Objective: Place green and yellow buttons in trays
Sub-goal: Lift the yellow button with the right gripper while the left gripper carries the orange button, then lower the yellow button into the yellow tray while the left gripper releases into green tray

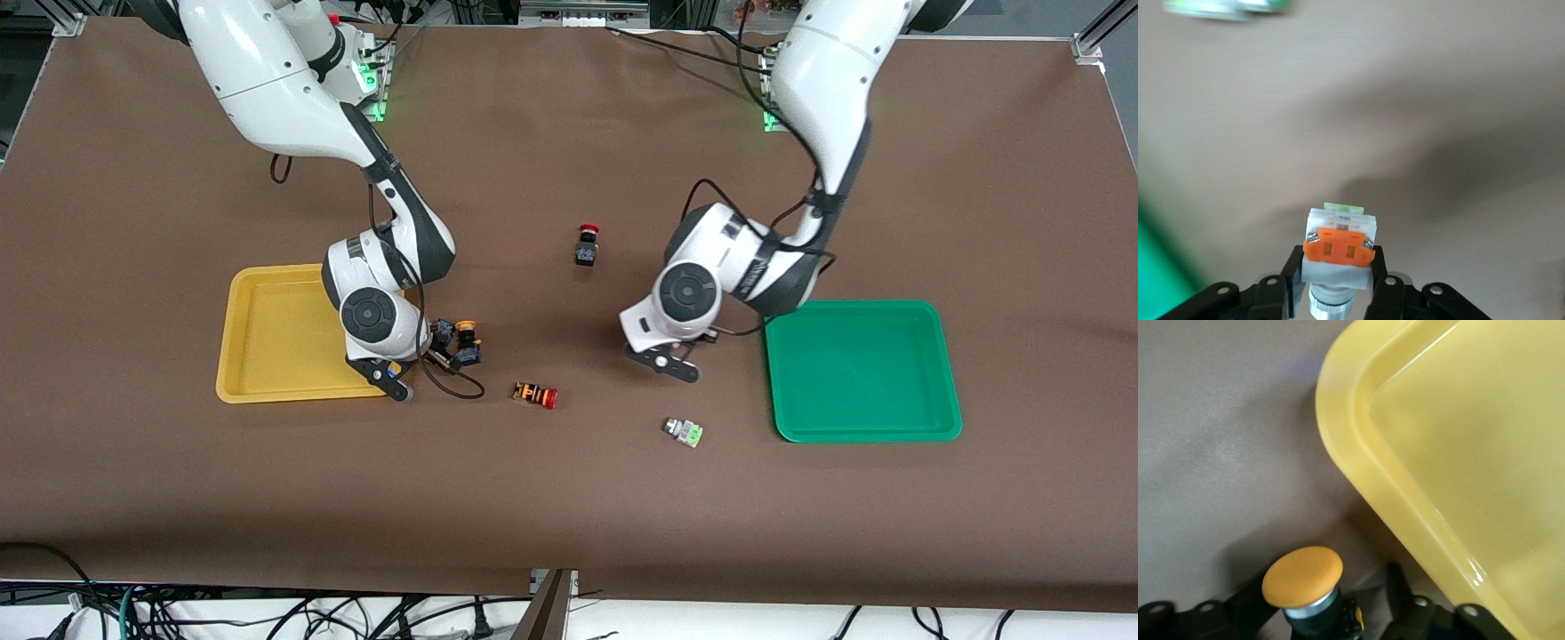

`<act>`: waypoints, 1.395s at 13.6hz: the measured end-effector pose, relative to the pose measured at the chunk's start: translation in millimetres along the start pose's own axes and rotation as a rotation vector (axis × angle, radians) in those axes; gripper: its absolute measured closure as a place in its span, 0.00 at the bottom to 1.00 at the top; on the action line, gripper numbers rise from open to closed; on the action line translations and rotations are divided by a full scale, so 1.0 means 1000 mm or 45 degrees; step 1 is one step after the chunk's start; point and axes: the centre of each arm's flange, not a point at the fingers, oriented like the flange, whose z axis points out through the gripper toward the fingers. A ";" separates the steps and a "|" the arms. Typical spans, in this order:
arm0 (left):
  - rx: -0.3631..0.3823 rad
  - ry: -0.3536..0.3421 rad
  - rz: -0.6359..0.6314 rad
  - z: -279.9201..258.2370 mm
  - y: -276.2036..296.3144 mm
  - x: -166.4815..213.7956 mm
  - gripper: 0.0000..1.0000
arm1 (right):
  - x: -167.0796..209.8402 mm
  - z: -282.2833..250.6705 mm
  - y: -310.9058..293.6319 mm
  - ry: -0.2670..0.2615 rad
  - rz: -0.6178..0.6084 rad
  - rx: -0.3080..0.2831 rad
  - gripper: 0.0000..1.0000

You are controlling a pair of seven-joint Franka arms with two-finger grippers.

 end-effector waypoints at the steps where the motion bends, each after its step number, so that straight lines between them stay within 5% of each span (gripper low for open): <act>1: 0.006 -0.011 -0.034 -0.019 -0.028 -0.004 0.58 | 0.000 -0.001 0.001 -0.003 0.003 -0.002 0.49; 3: -0.011 -0.021 -0.046 -0.043 -0.090 -0.010 0.58 | -0.001 -0.005 -0.002 -0.007 0.011 0.025 0.67; 9: -0.105 -0.080 0.096 -0.011 -0.257 -0.029 0.58 | 0.007 -0.090 -0.033 -0.050 0.025 0.079 0.67; 13: -0.136 -0.093 0.175 0.039 -0.293 -0.027 0.58 | 0.097 -0.180 0.034 -0.123 -0.124 0.027 0.68; 16: -0.145 -0.106 0.212 0.054 -0.282 -0.022 0.58 | 0.186 -0.196 0.123 -0.139 -0.283 0.075 0.68; 19: -0.149 -0.115 0.244 0.057 -0.265 -0.018 0.58 | 0.224 -0.195 0.170 -0.140 -0.363 0.101 0.68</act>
